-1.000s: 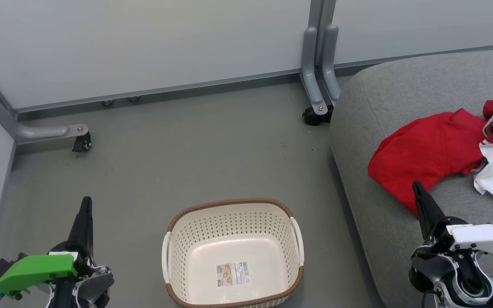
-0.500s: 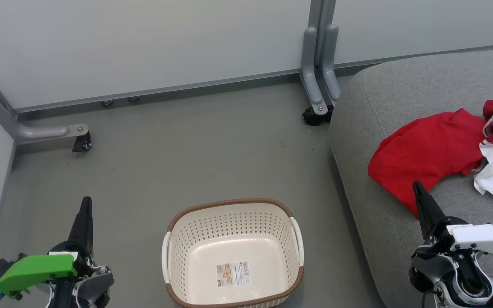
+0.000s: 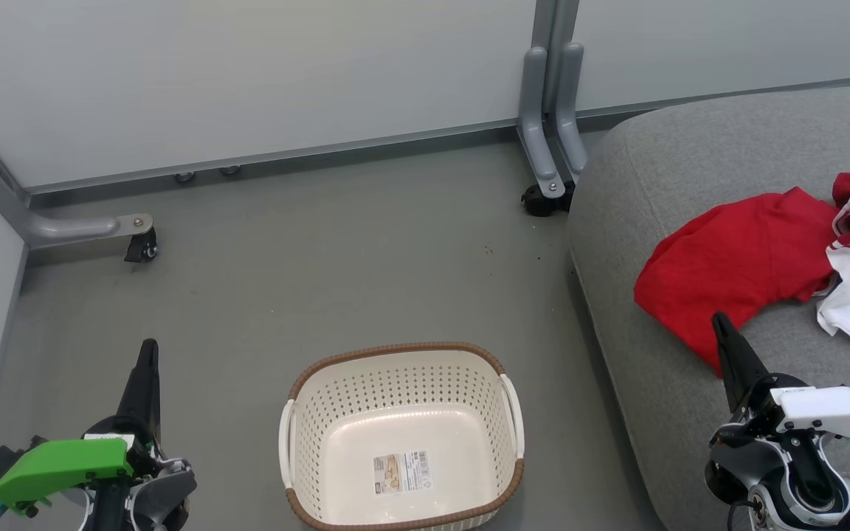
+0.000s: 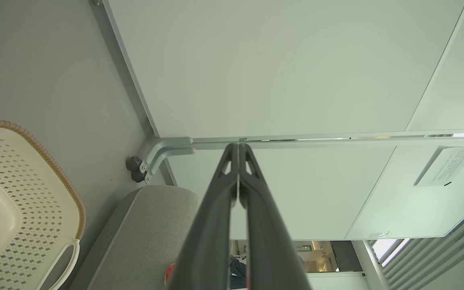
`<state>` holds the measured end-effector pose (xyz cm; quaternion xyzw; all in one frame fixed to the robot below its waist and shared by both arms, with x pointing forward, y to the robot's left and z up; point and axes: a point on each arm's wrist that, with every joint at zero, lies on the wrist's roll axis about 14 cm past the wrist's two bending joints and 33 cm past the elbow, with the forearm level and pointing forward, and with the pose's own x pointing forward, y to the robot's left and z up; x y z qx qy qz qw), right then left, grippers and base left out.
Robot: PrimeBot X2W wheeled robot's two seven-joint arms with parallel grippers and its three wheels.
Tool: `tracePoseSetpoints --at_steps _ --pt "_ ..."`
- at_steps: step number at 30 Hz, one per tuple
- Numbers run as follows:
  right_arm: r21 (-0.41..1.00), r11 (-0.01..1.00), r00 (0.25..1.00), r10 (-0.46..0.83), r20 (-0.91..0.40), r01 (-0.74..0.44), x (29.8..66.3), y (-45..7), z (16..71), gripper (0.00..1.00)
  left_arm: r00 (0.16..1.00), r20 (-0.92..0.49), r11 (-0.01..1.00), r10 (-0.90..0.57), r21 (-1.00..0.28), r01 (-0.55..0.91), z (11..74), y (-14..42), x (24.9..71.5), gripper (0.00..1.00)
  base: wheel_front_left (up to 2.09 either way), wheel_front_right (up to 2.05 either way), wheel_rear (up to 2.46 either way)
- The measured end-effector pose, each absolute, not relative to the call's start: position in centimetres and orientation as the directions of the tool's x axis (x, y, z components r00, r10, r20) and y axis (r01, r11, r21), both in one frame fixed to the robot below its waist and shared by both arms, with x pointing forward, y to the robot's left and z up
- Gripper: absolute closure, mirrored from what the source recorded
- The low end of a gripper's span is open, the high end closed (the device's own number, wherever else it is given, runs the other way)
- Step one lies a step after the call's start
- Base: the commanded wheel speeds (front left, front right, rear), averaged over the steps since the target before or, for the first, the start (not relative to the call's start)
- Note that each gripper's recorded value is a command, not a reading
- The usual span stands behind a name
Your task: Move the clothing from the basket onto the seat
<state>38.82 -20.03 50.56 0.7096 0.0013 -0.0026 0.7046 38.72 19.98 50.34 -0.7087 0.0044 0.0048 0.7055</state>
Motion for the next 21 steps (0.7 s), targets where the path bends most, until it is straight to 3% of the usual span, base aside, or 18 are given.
tracePoseSetpoints --at_steps 21 --pt "1.000 -0.007 1.000 -0.001 -0.006 0.006 38.82 -20.00 50.55 1.00 1.000 -0.013 -0.005 -0.002 -1.000 -0.013 50.34 19.95 38.72 1.00 0.00 0.00 0.00"
